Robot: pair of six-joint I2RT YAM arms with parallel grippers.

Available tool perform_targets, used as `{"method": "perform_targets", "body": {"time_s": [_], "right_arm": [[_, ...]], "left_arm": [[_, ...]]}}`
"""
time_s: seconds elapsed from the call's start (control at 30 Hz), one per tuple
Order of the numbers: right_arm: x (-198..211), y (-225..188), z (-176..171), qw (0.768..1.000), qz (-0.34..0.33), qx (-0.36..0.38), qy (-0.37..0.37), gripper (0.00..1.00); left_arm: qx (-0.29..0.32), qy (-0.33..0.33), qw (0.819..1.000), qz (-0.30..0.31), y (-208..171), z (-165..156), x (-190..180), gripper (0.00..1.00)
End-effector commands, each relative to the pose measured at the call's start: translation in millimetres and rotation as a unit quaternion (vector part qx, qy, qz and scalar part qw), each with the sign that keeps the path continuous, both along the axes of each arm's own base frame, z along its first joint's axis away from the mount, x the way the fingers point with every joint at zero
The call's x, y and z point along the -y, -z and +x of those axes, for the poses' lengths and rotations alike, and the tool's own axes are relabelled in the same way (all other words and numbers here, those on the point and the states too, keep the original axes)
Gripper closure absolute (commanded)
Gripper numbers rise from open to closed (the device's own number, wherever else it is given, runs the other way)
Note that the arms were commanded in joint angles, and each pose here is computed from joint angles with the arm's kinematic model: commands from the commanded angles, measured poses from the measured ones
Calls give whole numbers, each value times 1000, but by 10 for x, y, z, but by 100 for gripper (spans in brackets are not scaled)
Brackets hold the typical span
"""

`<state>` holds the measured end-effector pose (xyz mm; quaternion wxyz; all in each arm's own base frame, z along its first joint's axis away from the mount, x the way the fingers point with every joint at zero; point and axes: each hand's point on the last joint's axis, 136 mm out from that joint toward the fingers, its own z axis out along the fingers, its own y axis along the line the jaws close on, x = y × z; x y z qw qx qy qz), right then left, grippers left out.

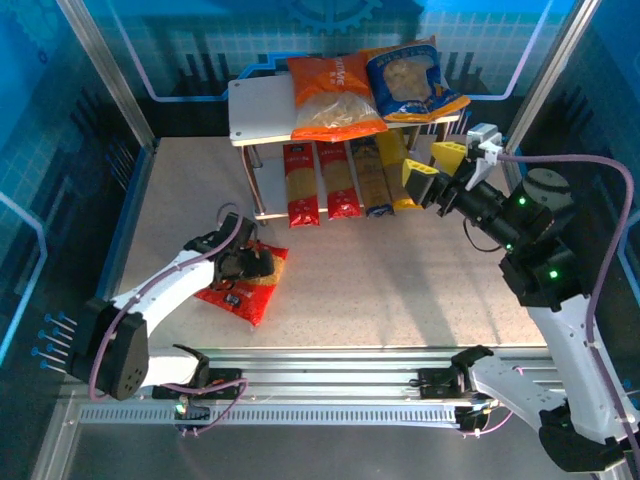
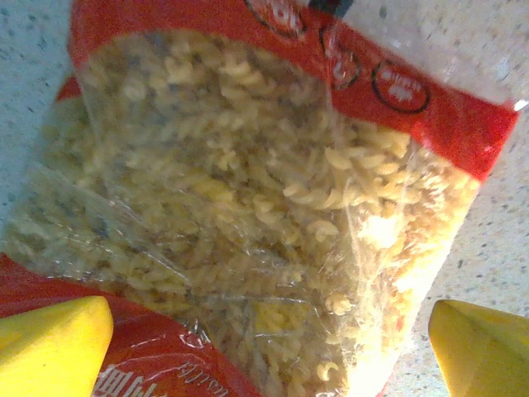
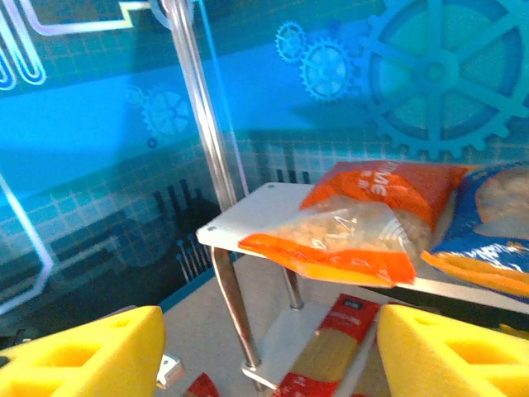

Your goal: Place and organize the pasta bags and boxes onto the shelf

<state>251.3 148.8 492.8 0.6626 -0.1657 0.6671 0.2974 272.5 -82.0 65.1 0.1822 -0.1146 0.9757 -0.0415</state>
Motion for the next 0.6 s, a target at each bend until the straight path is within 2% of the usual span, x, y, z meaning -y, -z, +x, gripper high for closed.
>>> {"method": "perform_targets", "body": {"time_s": [0.0, 0.13, 0.33, 0.43, 0.57], "right_arm": [[87, -18, -56, 1000, 2, 11, 20, 31], [62, 150, -64, 1000, 19, -13, 11, 31], [39, 688, -22, 996, 25, -86, 10, 31], [42, 906, -43, 993, 16, -120, 10, 31], [126, 988, -116, 992, 6, -125, 27, 31]], "left_arm": [[-25, 0, 999, 25, 66, -62, -16, 1], [-44, 5, 998, 52, 133, -92, -68, 1], [-63, 17, 994, 83, 144, -64, -121, 1], [-72, 23, 993, 89, 167, -23, -110, 1], [-91, 30, 992, 78, 270, 18, -38, 1]]}}
